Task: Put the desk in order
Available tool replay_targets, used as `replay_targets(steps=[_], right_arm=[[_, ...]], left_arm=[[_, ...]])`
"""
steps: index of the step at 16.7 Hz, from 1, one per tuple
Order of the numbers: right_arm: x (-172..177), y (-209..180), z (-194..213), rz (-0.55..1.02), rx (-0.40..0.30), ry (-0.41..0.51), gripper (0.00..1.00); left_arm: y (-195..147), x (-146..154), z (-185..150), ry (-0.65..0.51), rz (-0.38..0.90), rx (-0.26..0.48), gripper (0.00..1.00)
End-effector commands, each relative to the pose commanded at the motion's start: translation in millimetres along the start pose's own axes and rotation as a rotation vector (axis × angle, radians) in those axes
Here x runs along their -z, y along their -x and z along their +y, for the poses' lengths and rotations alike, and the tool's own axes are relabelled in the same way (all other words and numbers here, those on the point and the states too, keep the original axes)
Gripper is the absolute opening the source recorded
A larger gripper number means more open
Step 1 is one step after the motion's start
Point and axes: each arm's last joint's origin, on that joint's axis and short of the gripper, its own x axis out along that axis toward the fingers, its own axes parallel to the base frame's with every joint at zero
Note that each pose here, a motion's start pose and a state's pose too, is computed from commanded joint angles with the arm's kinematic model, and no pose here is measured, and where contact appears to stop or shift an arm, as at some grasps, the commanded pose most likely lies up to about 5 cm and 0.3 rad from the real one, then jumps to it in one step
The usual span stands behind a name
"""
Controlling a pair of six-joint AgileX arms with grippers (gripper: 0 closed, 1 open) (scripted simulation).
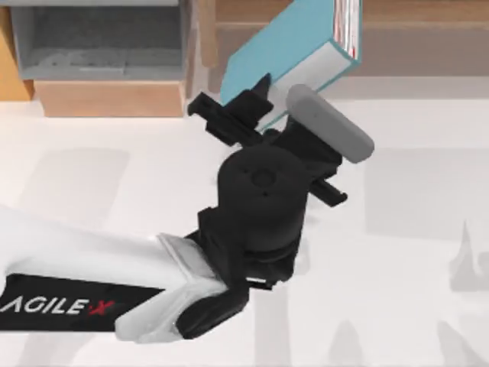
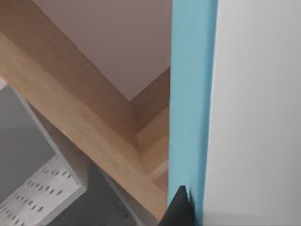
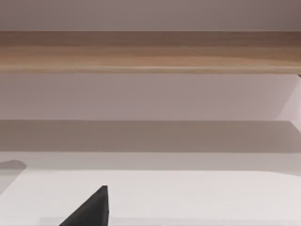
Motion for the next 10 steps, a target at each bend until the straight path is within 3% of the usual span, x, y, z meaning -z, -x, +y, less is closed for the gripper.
replay_targets(steps=[5,10], right_arm=[[0.0,0.0,0.0,0.0,0.0,0.0,1.0],[0.0,0.0,0.0,0.0,0.0,0.0,1.0]], left_arm=[[-7.2,69.9,37.5,-0.38,0.11,0.019,0.0],[-34.7,130.1,80.9,-0.653,0.233,0.07,0.0]])
